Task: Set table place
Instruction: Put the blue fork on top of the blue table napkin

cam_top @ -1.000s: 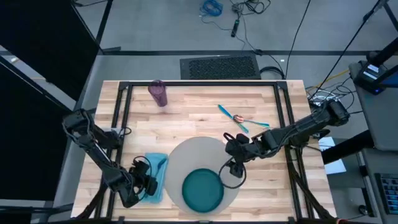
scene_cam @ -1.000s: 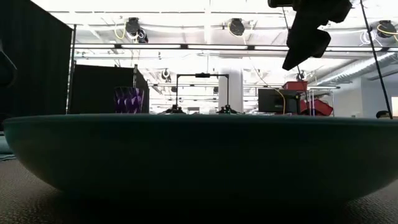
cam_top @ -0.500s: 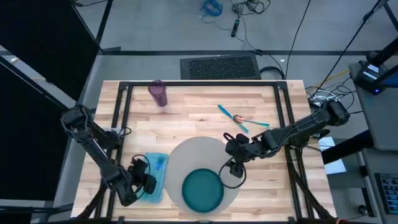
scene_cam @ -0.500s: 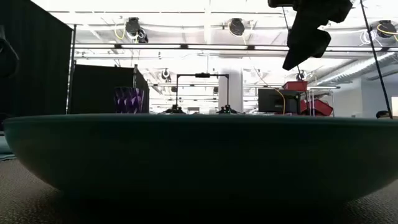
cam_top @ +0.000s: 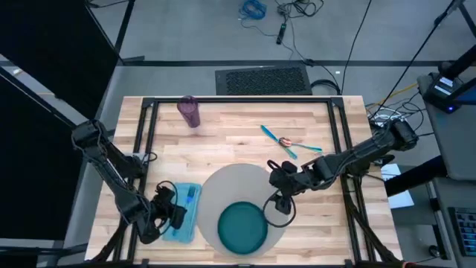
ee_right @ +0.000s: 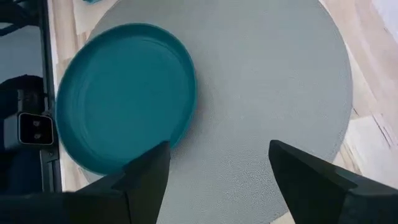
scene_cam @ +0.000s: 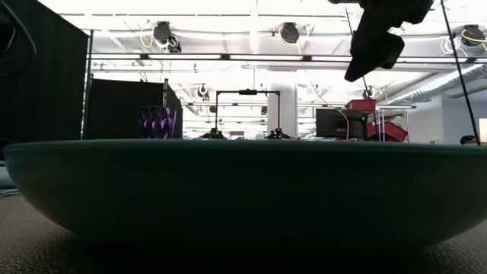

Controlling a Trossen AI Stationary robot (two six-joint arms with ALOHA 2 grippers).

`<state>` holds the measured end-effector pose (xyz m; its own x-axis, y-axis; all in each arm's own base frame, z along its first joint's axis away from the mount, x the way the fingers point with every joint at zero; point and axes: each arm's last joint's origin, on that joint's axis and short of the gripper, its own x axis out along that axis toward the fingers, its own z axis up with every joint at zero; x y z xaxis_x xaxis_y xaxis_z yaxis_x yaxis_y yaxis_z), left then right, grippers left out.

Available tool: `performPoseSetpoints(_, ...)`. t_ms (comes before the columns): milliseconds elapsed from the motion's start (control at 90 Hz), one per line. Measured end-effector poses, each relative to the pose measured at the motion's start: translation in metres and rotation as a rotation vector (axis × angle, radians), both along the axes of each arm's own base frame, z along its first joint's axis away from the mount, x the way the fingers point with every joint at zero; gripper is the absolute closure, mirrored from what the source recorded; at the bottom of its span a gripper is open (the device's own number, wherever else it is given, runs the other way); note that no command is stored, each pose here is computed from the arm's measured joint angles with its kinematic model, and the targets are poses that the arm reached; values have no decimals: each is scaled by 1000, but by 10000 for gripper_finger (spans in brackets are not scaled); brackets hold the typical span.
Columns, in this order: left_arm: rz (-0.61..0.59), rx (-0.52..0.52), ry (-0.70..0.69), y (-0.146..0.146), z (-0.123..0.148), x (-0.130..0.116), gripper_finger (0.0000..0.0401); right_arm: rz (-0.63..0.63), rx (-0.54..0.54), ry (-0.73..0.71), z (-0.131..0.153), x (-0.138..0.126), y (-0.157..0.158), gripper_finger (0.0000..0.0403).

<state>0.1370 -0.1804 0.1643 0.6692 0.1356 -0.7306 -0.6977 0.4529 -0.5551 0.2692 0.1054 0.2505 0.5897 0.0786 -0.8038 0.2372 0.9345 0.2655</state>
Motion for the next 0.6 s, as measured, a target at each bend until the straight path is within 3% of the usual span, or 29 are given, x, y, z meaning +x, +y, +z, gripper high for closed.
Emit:
performPoseSetpoints(133, 103, -20, -67, 6, 2, 9, 318, 1, 0, -2, 0, 0, 0, 144)
performPoseSetpoints(211, -18, 58, -44, 6, 14, 16, 318, 2, -1, -2, 0, 0, 0, 144)
performPoseSetpoints(311, -222, 150, -89, 0, 57, 31, 318, 8, -6, -3, 0, 0, 0, 144)
performPoseSetpoints(411, -368, 332, -212, 0, 114, 44, 318, 9, -8, -3, 0, 0, 0, 144)
performPoseSetpoints(500, -441, 478, -306, 6, 160, 47, 318, 14, -10, -3, 0, 0, 0, 144)
performPoseSetpoints(600, -473, 548, -336, 12, 178, 46, 318, 24, -14, -4, 0, -2, 4, 144)
